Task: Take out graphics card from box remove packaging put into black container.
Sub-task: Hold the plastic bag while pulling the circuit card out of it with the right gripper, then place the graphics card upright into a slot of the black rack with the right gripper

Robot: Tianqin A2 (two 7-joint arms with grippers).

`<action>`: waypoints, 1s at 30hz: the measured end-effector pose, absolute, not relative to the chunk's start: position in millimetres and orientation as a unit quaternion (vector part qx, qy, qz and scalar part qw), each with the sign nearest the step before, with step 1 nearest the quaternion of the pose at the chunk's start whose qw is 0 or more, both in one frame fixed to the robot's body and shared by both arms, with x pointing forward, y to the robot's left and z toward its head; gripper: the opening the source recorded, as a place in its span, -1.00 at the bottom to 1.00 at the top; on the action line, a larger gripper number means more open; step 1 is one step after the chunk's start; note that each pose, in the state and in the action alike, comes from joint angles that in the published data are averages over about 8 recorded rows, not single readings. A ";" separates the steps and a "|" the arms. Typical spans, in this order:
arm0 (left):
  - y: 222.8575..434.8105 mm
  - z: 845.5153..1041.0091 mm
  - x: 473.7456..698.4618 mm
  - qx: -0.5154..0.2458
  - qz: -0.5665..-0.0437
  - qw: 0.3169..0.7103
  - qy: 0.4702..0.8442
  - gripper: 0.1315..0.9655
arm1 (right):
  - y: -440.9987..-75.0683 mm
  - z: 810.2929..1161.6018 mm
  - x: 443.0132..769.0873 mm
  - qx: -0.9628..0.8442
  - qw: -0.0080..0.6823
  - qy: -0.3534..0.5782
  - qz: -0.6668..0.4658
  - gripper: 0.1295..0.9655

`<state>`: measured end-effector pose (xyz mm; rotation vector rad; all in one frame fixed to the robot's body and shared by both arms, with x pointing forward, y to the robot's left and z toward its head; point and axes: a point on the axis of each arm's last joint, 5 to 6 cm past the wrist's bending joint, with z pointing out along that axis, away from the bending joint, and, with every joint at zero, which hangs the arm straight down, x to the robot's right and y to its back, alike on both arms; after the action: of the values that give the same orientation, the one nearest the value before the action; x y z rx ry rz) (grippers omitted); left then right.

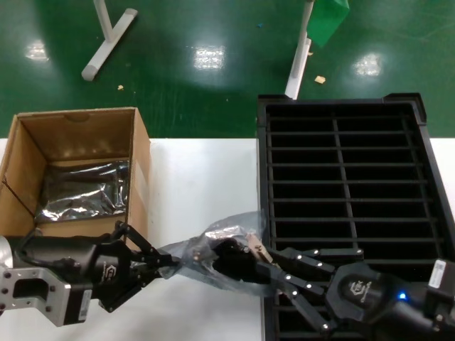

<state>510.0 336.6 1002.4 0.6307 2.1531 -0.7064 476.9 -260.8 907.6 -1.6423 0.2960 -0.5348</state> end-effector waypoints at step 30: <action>367.4 960.5 499.3 0.221 -0.307 0.390 0.840 -0.98 | -343.2 995.3 425.6 -0.734 0.597 0.101 -0.307 -0.83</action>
<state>499.3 367.4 960.5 0.5618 2.1343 -0.7806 425.6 -343.2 995.3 -1.7032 0.2335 -0.7124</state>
